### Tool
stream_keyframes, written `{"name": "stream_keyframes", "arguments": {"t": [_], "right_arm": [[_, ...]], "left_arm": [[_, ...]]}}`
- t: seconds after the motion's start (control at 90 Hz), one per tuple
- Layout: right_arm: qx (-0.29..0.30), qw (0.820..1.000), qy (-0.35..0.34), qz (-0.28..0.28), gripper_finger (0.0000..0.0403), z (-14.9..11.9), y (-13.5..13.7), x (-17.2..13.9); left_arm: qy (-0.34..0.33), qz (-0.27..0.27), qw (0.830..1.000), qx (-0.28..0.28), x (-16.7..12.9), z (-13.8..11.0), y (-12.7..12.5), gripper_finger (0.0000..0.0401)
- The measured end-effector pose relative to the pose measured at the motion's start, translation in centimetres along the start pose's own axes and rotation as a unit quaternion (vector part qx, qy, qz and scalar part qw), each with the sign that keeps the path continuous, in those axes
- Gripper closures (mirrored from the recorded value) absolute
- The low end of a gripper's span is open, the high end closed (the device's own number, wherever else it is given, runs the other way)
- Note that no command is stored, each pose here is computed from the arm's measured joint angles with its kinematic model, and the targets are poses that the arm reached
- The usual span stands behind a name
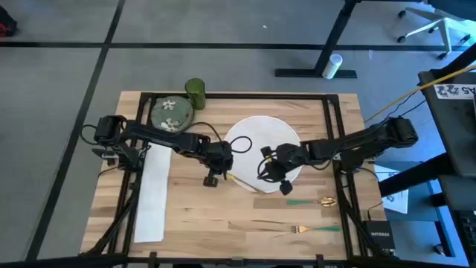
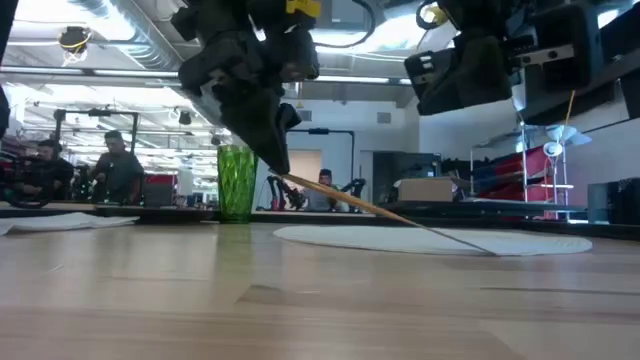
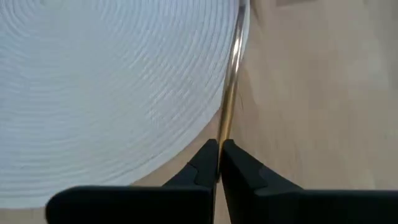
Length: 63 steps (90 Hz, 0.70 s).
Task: Set table place
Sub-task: Put the gold table knife on the white table mat
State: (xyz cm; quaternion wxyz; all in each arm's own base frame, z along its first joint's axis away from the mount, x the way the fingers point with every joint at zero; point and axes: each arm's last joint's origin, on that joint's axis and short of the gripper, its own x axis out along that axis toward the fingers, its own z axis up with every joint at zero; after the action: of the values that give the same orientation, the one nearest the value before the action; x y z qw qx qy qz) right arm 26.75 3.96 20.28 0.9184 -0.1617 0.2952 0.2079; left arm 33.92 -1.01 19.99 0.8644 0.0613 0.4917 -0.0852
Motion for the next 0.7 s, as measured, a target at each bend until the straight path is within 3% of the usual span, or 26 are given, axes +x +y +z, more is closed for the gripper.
{"name": "stream_keyframes", "arguments": {"t": [0.4, 0.7], "right_arm": [[0.003, 1.000, 0.004, 0.002, 0.0400, -0.1, 0.0, 0.0], [0.003, 1.000, 0.004, 0.003, 0.0400, -0.1, 0.0, 0.0]], "left_arm": [[-0.048, -0.015, 0.999, -0.007, 0.0, 0.9, 0.0, 0.0401], [-0.101, 0.036, 0.994, -0.022, -0.3, 1.6, 2.1, 0.0401]]}}
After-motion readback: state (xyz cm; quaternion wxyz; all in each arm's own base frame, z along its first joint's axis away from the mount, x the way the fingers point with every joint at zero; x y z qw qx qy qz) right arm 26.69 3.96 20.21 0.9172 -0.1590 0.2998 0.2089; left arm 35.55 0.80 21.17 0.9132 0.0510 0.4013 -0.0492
